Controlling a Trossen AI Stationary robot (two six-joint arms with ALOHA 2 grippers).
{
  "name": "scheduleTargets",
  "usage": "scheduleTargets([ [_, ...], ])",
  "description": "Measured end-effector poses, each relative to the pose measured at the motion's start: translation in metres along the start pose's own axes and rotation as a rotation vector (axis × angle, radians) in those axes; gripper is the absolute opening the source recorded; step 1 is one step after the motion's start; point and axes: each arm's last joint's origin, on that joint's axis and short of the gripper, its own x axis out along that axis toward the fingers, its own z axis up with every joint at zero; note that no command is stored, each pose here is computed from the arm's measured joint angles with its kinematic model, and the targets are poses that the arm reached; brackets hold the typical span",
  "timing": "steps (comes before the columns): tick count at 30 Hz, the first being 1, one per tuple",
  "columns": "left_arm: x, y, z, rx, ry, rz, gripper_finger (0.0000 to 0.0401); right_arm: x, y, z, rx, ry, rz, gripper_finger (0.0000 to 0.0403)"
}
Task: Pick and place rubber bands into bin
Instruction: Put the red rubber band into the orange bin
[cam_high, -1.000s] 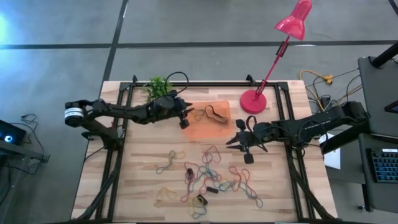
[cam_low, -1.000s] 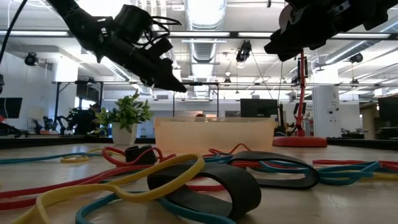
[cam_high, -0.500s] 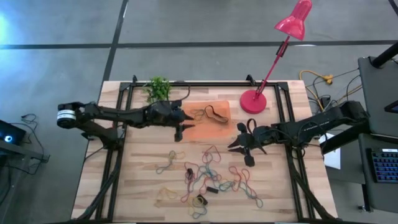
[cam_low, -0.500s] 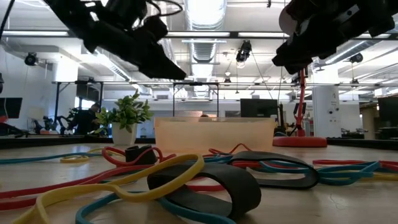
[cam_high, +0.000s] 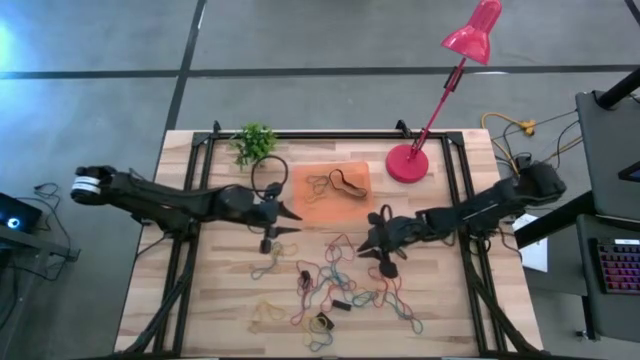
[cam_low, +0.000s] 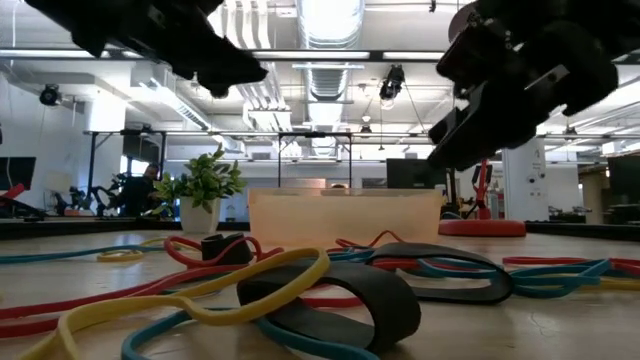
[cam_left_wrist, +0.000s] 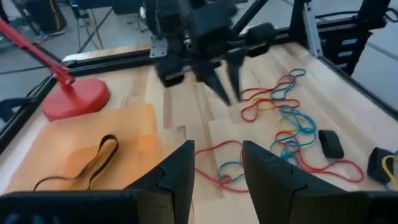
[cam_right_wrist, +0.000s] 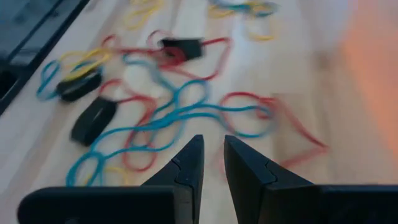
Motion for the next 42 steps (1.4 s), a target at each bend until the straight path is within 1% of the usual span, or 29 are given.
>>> scheduleTargets([
  [2, -0.003, -0.002, -0.005, 0.002, 0.010, 0.017, 0.0118, 0.009, 0.001, 0.005, -0.003, 0.017, 0.023, 0.0054],
  [6, -0.006, -0.005, -0.012, -0.020, 0.020, 0.048, 0.0118, 0.022, -0.001, 0.024, 0.035, 0.003, -0.039, 0.0054],
  [10, -0.009, -0.006, -0.024, -0.054, 0.043, 0.053, 0.0118, 0.029, -0.008, 0.031, 0.150, 0.098, -0.134, 0.0054],
  [12, -0.010, -0.006, -0.030, -0.069, 0.058, 0.060, 0.0118, 0.031, -0.010, 0.032, 0.190, 0.145, -0.158, 0.0057],
  [14, -0.011, -0.008, -0.035, -0.069, 0.056, 0.068, 0.0118, 0.034, -0.010, 0.031, 0.232, 0.181, -0.172, 0.0067],
  [17, -0.011, -0.008, -0.041, -0.064, 0.047, 0.077, 0.0118, 0.038, -0.009, 0.034, 0.272, 0.207, -0.183, 0.0092],
  [19, -0.013, -0.008, -0.039, -0.061, 0.033, 0.083, 0.0118, 0.041, -0.009, 0.038, 0.291, 0.214, -0.193, 0.0111],
  [22, -0.015, -0.007, -0.036, -0.044, 0.013, 0.085, 0.0118, 0.045, -0.011, 0.040, 0.300, 0.235, -0.259, 0.0136],
  [26, -0.018, -0.007, -0.035, -0.039, 0.002, 0.085, 0.0118, 0.049, -0.013, 0.042, 0.327, 0.272, -0.327, 0.0156],
  [29, -0.021, -0.007, -0.033, -0.037, -0.013, 0.085, 0.0118, 0.052, -0.013, 0.040, 0.344, 0.300, -0.351, 0.0161],
  [33, -0.024, -0.008, -0.036, -0.037, -0.021, 0.085, 0.0118, 0.053, -0.014, 0.041, 0.375, 0.287, -0.371, 0.0162],
  [35, -0.027, -0.008, -0.039, -0.037, -0.018, 0.085, 0.0118, 0.052, -0.015, 0.037, 0.392, 0.288, -0.398, 0.0162],
  [42, -0.032, -0.007, -0.040, -0.036, -0.041, 0.099, 0.0118, 0.051, -0.016, 0.033, 0.423, 0.298, -0.443, 0.0153],
])
